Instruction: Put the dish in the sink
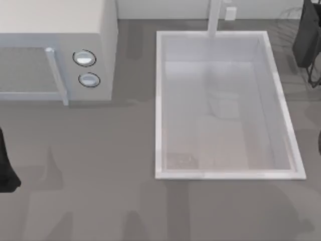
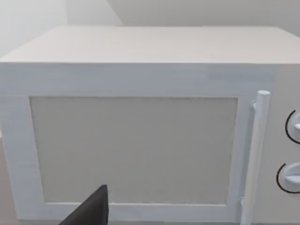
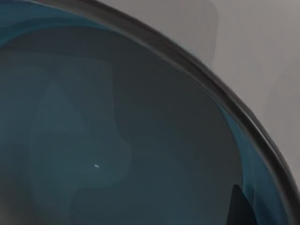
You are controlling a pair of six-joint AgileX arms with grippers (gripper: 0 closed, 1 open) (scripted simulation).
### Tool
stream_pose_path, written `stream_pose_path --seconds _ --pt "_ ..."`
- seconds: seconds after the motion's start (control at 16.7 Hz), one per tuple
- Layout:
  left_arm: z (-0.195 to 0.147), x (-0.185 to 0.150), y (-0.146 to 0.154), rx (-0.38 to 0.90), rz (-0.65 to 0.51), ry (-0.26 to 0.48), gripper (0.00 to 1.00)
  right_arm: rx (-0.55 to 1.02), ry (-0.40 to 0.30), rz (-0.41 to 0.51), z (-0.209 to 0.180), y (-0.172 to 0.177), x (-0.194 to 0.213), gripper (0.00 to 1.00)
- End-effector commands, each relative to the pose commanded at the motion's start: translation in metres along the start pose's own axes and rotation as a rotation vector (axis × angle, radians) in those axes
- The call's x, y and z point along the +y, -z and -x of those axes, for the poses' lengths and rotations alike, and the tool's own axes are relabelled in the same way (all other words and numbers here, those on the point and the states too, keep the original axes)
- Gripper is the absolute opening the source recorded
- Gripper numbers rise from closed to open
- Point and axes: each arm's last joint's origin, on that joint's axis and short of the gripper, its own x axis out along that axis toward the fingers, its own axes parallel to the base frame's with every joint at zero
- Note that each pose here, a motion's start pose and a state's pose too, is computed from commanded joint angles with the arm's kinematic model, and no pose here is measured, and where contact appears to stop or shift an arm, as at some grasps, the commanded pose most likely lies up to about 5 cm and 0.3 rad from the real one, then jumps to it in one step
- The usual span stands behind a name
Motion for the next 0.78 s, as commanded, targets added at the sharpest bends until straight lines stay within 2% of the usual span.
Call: stream_pose_path --seconds 0.36,0.6,0.78 --pt "0.000 0.000 0.000 0.000 0.000 0.000 1.00 -0.259 0.120 0.101 -0.024 -0.042 0.032 0.00" --pt "0.000 0.000 0.000 0.000 0.000 0.000 1.00 -0.492 0.193 0.168 -0.051 -0.067 0.071 0.00" --pt "0.000 0.000 0.000 0.000 0.000 0.000 1.00 -0.707 0.220 0.191 -0.070 -0.077 0.107 0.00"
